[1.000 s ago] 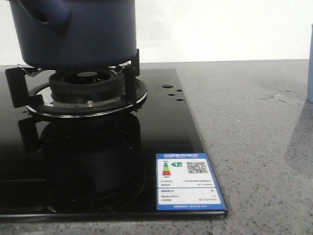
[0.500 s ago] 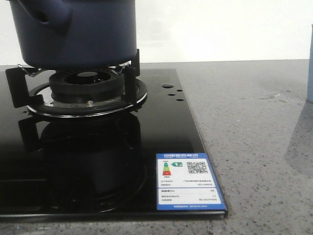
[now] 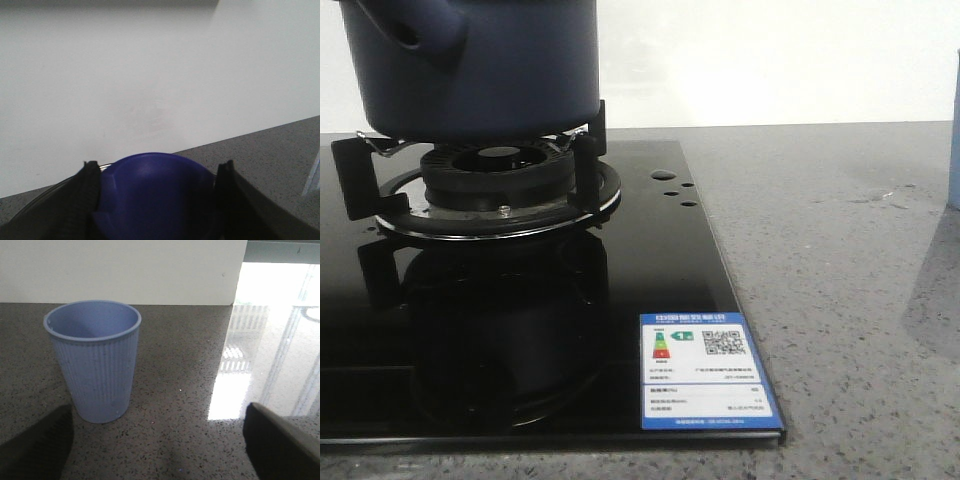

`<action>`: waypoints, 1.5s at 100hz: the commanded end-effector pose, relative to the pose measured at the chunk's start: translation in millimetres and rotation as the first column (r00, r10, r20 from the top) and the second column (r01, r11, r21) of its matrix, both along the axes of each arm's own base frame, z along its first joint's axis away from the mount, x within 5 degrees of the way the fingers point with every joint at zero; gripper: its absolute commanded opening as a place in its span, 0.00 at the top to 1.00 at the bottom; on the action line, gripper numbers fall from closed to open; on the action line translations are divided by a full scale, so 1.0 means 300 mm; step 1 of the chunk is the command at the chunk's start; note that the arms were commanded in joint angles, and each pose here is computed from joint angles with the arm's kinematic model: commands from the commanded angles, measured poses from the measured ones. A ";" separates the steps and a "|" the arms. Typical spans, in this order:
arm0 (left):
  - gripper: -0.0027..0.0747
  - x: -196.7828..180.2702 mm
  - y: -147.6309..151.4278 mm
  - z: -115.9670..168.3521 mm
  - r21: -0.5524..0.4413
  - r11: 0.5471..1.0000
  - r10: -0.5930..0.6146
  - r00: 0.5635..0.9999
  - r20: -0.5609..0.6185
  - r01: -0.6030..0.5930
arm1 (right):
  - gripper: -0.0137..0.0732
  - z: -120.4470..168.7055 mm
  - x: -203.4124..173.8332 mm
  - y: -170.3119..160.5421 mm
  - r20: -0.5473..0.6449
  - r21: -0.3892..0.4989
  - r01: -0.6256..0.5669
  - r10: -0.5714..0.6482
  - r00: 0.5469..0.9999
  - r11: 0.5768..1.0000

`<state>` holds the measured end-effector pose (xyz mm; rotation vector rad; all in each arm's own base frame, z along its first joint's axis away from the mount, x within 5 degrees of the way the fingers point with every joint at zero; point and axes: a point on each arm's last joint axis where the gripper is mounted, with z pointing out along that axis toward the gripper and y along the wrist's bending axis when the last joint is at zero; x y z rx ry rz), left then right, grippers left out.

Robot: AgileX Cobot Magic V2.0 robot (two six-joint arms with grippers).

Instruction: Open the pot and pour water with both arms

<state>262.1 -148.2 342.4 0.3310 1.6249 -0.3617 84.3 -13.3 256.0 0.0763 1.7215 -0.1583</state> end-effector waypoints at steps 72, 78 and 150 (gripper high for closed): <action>0.24 -0.018 0.013 0.080 -0.037 0.999 0.006 0.997 0.074 -0.003 | 0.13 0.045 0.005 0.010 0.076 -0.010 -0.033 0.033 0.997 0.999; 0.24 -0.029 0.020 0.096 -0.047 0.999 0.008 0.996 0.091 -0.004 | 0.13 0.045 0.005 0.010 0.076 -0.010 -0.033 0.033 0.997 0.999; 0.59 -0.268 0.288 0.369 -0.212 0.969 0.198 0.910 0.365 -0.126 | 0.71 0.282 0.015 0.077 0.481 -0.109 -0.235 0.258 0.838 0.966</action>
